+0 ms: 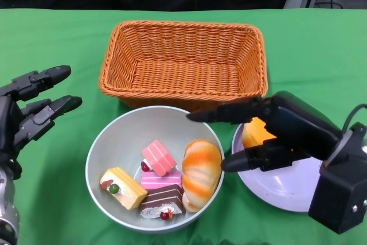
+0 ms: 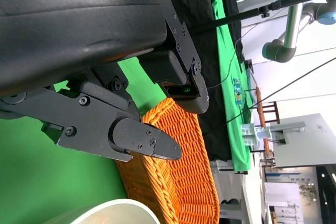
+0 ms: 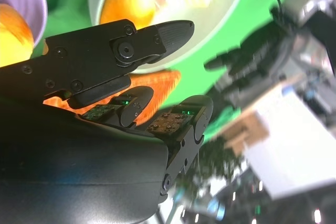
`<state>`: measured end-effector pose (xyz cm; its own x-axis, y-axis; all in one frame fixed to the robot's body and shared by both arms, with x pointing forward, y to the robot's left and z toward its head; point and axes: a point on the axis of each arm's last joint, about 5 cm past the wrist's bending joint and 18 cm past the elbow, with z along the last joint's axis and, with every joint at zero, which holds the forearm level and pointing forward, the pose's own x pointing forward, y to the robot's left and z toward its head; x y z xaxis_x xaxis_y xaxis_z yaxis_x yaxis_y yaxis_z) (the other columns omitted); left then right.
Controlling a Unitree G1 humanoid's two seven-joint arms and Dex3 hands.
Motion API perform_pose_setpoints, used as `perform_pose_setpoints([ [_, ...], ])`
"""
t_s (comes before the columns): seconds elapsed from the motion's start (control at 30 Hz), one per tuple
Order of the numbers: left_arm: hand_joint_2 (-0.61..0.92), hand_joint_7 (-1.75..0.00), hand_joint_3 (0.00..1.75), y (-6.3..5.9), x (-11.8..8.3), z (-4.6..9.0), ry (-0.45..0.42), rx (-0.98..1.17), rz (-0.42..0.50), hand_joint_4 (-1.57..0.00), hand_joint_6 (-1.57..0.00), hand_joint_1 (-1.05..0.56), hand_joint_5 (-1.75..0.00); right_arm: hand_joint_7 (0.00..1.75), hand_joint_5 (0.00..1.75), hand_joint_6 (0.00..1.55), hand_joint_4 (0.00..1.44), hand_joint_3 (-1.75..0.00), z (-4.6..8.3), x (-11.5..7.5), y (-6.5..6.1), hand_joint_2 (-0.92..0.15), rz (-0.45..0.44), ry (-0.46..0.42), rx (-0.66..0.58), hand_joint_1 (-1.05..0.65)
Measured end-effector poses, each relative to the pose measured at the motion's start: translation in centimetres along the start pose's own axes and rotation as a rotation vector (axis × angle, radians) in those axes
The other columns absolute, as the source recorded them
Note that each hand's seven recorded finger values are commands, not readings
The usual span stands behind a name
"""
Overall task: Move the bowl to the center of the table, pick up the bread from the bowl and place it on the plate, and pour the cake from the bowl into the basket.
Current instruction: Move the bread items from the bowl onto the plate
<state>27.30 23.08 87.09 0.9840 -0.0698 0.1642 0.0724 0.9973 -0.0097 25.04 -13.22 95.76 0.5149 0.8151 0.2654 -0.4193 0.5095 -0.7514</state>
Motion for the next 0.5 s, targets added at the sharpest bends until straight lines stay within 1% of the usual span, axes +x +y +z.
perform_pose_setpoints([
  [0.13,0.92,0.00,0.08,0.0,0.0,0.0,0.000,0.001,-0.003,-1.07,-0.91,-0.37,0.00,0.01,0.03,0.61,0.62,0.00,0.0,0.4,-0.4,-0.84,0.050,-0.004,-0.012,-0.63],
  [0.33,0.92,0.00,0.08,-0.1,0.0,0.0,0.001,0.001,-0.006,-1.08,-0.91,-0.38,-0.01,0.00,0.02,0.61,0.62,-0.01,-0.2,1.0,-1.0,-0.86,0.099,-0.007,-0.038,-0.65],
  [0.5,0.92,0.00,0.08,-0.2,0.0,0.0,-0.003,0.000,-0.006,-1.08,-0.91,-0.38,0.00,0.01,0.03,0.63,0.64,0.00,-0.6,1.7,-1.0,-0.86,0.165,-0.023,-0.109,-0.65],
])
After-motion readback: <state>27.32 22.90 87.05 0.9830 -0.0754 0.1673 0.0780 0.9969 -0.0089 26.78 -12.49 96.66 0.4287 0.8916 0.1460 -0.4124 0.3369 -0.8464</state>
